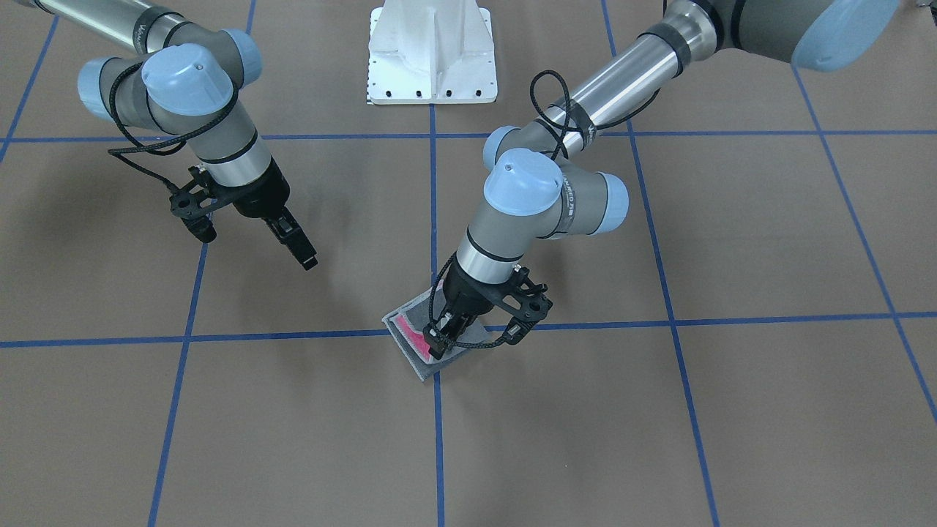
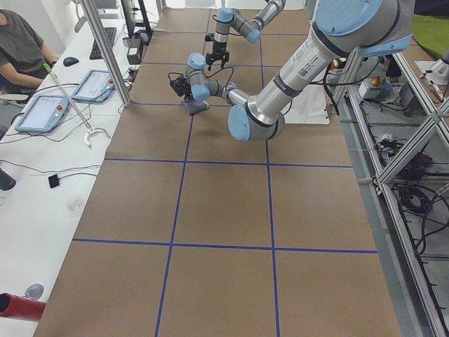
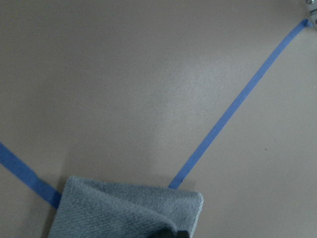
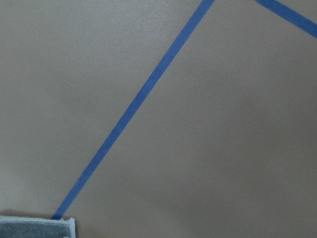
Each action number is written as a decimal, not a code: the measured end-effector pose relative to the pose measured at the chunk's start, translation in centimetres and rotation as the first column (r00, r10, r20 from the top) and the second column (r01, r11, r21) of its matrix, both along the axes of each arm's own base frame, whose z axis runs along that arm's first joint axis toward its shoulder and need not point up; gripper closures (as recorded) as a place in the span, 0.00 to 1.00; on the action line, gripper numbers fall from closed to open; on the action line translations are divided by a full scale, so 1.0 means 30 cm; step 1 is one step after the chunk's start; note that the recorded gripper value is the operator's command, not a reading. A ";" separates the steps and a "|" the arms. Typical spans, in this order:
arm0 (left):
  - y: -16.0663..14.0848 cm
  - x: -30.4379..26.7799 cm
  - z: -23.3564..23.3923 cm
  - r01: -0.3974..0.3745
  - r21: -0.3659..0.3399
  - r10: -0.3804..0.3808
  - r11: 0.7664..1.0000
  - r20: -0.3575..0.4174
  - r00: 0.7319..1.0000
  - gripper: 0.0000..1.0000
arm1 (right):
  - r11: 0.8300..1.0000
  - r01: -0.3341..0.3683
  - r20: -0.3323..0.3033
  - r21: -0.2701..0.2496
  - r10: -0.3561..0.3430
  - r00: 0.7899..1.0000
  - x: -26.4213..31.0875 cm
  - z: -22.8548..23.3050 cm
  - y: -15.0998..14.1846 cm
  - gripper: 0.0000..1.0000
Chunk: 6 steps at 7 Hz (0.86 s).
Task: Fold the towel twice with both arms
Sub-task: 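Lift the strip's end with the left gripper and fold it toward the far side, then release the towel and raise the left gripper while the right gripper approaches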
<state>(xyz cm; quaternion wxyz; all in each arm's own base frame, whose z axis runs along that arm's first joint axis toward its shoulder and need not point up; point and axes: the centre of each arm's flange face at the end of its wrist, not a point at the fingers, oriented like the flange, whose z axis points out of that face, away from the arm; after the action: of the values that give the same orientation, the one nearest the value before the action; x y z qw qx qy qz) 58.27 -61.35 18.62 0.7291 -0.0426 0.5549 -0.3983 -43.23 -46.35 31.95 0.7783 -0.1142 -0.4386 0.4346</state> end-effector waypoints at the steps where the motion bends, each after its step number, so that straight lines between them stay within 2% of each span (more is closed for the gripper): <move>1: -0.040 -0.025 -0.029 0.022 0.005 -0.022 1.000 -0.008 1.000 0.00 | 1.000 0.000 0.000 0.001 0.000 1.000 -0.002 -0.001 0.000 0.00; 3: -0.095 -0.094 -0.073 0.041 0.011 -0.041 0.999 -0.028 0.999 0.00 | 1.000 -0.001 0.001 0.006 0.001 1.000 -0.021 -0.015 -0.006 0.00; 5: -0.098 -0.197 -0.048 -0.017 -0.005 0.016 1.000 -0.060 0.998 0.00 | 1.000 -0.005 0.004 0.006 0.005 1.000 -0.107 -0.063 -0.060 0.00; 6: -0.077 -0.292 0.044 -0.051 -0.020 0.049 0.998 -0.072 0.996 0.01 | 1.000 -0.004 0.010 0.012 0.004 1.000 -0.165 -0.114 -0.101 0.00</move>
<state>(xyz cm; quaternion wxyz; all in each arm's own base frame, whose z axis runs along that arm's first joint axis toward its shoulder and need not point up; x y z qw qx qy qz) 49.52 -63.67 19.93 0.7181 -0.0787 0.5750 -0.3841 -48.18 -49.39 28.55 0.7758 -0.1110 -0.4454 0.4329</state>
